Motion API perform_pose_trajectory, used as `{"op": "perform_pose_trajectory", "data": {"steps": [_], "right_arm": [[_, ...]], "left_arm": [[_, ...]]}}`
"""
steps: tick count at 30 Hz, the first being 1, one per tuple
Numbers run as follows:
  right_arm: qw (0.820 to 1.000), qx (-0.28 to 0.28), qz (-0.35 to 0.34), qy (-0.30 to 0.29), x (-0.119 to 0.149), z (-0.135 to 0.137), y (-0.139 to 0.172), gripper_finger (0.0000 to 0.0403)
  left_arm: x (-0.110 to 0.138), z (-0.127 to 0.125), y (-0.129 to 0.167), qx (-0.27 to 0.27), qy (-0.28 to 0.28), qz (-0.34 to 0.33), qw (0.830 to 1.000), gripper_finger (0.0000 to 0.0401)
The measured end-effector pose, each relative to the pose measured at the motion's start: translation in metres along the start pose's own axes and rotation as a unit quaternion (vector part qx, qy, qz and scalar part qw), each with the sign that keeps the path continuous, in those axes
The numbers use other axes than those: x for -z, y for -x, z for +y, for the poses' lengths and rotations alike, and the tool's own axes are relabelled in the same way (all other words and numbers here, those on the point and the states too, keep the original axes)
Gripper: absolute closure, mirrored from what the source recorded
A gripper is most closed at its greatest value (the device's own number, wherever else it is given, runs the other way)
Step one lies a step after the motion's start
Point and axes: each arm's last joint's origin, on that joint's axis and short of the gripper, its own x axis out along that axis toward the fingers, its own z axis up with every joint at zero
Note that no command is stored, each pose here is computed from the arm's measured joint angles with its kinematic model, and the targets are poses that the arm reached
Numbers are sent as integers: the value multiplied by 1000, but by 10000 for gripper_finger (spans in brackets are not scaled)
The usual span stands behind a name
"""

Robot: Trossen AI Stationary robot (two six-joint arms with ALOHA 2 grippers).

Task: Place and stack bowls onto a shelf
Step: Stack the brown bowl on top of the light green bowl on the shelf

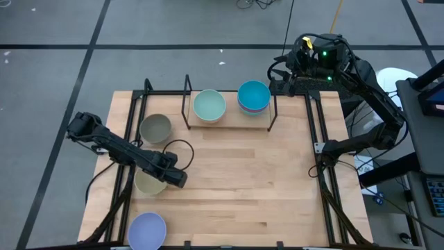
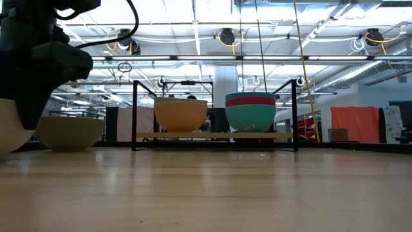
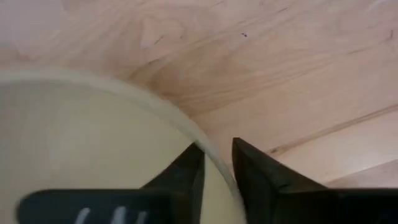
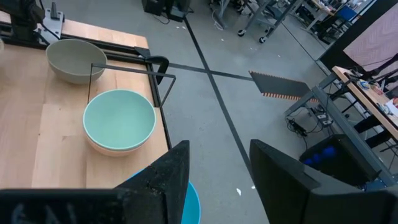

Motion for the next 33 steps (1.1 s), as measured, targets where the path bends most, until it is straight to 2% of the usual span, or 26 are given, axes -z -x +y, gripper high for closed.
{"op": "perform_pose_trajectory", "data": {"steps": [4, 12, 16, 20, 23, 30, 33], "right_arm": [[1000, 0, 0, 0, 0, 0, 0, 241], [1000, 0, 0, 0, 0, 0, 0, 241], [1000, 0, 0, 4, 0, 0, 0, 241], [1000, 0, 0, 22, 0, 0, 0, 241], [1000, 0, 0, 27, 0, 0, 0, 241], [1000, 0, 0, 27, 0, 0, 0, 241], [1000, 0, 0, 28, 0, 0, 1, 241]], "left_arm": [[0, 2, 1, -9, -17, -4, 1000, 385], [0, 8, 10, -39, -60, 11, 997, 392], [-2, 6, 35, -29, -82, 17, 996, 392], [-9, 10, 72, -80, -118, 5, 990, 393], [-17, 11, 104, -95, -143, -6, 985, 393], [-46, 5, 165, -10, -176, -86, 980, 393], [-62, 6, 180, 4, -181, -108, 978, 393]]}}
